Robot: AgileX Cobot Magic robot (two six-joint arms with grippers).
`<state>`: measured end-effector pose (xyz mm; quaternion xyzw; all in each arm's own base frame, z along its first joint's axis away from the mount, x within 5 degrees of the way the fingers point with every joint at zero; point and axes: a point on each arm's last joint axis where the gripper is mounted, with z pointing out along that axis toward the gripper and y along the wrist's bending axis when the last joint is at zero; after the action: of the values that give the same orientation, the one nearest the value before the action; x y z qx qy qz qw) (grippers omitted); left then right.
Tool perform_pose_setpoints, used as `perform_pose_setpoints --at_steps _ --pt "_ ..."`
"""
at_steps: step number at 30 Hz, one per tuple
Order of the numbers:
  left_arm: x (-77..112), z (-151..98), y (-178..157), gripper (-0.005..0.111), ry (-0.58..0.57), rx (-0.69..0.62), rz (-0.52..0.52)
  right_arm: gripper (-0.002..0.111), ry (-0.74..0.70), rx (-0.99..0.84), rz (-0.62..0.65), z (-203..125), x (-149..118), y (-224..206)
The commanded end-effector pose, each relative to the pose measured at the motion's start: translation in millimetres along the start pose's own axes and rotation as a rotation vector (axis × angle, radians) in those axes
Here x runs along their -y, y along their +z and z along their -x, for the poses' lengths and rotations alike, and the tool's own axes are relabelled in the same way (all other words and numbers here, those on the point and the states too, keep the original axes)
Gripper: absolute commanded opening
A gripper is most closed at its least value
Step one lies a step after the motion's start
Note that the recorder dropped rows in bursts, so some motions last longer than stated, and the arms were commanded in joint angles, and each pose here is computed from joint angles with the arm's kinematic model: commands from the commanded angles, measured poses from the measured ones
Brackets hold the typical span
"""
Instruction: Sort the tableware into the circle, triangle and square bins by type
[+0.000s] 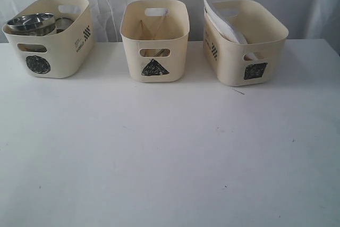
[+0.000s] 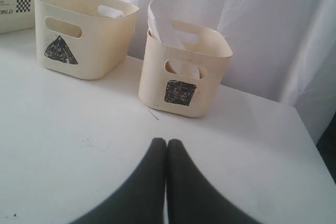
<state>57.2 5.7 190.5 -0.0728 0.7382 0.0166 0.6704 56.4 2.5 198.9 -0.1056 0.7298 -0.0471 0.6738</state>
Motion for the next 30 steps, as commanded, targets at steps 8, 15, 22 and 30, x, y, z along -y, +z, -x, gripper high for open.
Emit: perform_pose_setpoints --at_steps 8,15,22,30 --pt "-0.1 -0.5 -0.2 0.0 -0.01 0.006 0.001 0.0 -0.046 0.005 0.008 -1.1 -1.2 -0.1" --pt "-0.1 -0.5 -0.2 0.0 -0.01 0.006 0.001 0.0 -0.041 0.002 0.008 -1.3 -1.2 -0.1" --pt "-0.1 -0.5 -0.2 0.0 -0.01 0.006 0.001 0.0 -0.041 0.002 0.008 -1.3 -1.2 -0.1" --pt "-0.1 -0.5 -0.2 0.0 -0.01 0.006 0.001 0.0 -0.041 0.002 0.008 -1.3 -1.2 -0.1"
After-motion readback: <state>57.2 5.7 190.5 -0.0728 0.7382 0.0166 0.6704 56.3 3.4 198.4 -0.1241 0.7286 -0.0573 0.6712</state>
